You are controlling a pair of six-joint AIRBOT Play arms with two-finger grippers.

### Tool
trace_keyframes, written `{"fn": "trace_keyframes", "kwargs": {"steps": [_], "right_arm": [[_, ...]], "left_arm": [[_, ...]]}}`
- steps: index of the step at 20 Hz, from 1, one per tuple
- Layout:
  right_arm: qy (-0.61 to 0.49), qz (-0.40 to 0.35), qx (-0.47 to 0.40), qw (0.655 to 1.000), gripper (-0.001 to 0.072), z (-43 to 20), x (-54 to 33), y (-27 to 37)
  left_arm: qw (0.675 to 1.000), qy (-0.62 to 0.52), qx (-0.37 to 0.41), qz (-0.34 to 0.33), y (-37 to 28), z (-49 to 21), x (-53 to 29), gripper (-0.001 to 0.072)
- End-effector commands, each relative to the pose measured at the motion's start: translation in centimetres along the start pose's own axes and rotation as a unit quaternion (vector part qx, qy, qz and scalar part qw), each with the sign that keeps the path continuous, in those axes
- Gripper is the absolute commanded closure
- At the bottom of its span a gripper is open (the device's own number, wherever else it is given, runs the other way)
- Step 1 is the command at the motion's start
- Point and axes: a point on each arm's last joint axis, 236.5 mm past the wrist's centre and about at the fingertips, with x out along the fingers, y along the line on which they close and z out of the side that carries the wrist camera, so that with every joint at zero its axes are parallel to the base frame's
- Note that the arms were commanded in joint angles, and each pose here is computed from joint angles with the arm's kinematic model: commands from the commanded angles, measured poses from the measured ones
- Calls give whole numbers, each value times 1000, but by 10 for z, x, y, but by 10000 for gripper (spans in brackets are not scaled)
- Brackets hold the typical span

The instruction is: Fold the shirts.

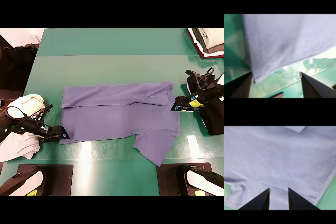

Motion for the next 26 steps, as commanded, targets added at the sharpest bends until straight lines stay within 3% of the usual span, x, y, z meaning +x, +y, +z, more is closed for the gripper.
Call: {"fn": "trace_keyframes", "kwargs": {"steps": [1,3,4,14,15,16,23,26], "right_arm": [[9,3,-3,1000,448,-5,-3,3],[27,6,-1,1000,447,-15,0,3],[37,5,2,999,447,-23,4,2],[103,32,149,983,444,-153,51,-33],[107,32,152,982,424,-161,58,-33],[108,32,156,981,341,-167,65,-33],[74,68,193,976,349,-145,89,-27],[82,75,210,971,416,-141,100,-30]], "left_arm": [[1000,-26,-4,9,7,9,6,273],[999,-32,-2,5,5,13,5,651],[999,-36,8,8,4,16,1,680],[991,-123,54,21,-16,70,-53,680],[990,-125,54,21,-17,71,-53,680],[990,-126,53,20,-17,71,-53,680],[991,-125,53,18,-18,71,-53,680],[991,-124,53,18,-18,70,-53,680]]}}
